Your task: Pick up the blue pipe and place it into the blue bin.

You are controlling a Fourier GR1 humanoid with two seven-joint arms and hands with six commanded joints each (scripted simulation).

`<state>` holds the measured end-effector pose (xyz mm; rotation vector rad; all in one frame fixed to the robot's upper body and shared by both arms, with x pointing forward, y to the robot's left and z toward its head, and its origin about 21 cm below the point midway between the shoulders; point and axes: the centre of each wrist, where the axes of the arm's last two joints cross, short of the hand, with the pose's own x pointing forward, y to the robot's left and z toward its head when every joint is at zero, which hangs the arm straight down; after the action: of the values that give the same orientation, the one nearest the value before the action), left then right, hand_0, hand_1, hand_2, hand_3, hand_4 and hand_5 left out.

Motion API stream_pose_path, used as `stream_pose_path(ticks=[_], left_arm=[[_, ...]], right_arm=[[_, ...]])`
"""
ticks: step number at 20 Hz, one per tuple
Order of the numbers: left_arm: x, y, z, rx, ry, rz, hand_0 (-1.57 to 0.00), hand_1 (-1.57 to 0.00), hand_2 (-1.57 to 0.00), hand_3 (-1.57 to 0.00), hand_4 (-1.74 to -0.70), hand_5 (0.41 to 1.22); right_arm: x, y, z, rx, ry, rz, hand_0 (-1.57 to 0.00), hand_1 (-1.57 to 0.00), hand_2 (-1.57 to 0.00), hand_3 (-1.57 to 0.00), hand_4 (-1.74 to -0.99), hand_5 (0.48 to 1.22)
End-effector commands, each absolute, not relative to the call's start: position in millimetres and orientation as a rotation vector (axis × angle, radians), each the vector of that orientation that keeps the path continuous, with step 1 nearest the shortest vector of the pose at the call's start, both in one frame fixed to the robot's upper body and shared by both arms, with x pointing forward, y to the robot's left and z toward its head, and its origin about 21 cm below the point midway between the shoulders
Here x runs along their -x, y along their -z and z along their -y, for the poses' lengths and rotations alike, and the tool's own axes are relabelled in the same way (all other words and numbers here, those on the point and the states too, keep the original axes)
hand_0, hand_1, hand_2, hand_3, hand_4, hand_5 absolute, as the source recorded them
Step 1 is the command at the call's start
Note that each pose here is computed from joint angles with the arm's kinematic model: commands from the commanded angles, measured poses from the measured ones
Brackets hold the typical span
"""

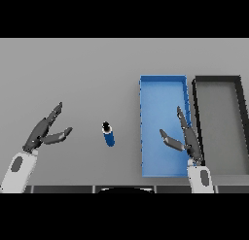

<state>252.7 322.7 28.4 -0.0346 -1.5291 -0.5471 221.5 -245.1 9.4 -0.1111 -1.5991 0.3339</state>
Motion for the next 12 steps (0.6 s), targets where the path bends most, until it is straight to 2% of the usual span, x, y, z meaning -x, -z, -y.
stream_pose_path(ticks=[1,6,11,12], left_arm=[[-246.9,-28.9,-322.2,0.07,0.591,1.511,0.0,0.0,0.0,0.0,-1.17,0.592],[-239.2,-33.7,-292.9,0.203,0.727,1.422,0.0,0.0,0.0,0.0,-1.19,0.532],[-235.3,-25.3,-254.8,0.278,0.809,1.384,0.0,0.0,0.0,0.0,-1.21,0.494],[-236.4,-19.9,-250.3,0.274,0.823,1.382,0.0,0.0,0.0,0.0,-1.21,0.488]], right_arm=[[-221.4,-8.4,248.2,0.122,-0.342,1.601,0.0,0.0,0.0,0.0,-1.226,0.596],[-224.6,-7.9,248.6,0.093,-0.35,1.626,0.0,0.0,0.0,0.0,-1.254,0.626],[-223.7,-5.7,244.5,0.082,-0.35,1.612,0.0,0.0,0.0,0.0,-1.29,0.646],[-223.3,-6.3,248.5,0.095,-0.35,1.614,0.0,0.0,0.0,0.0,-1.296,0.651]])
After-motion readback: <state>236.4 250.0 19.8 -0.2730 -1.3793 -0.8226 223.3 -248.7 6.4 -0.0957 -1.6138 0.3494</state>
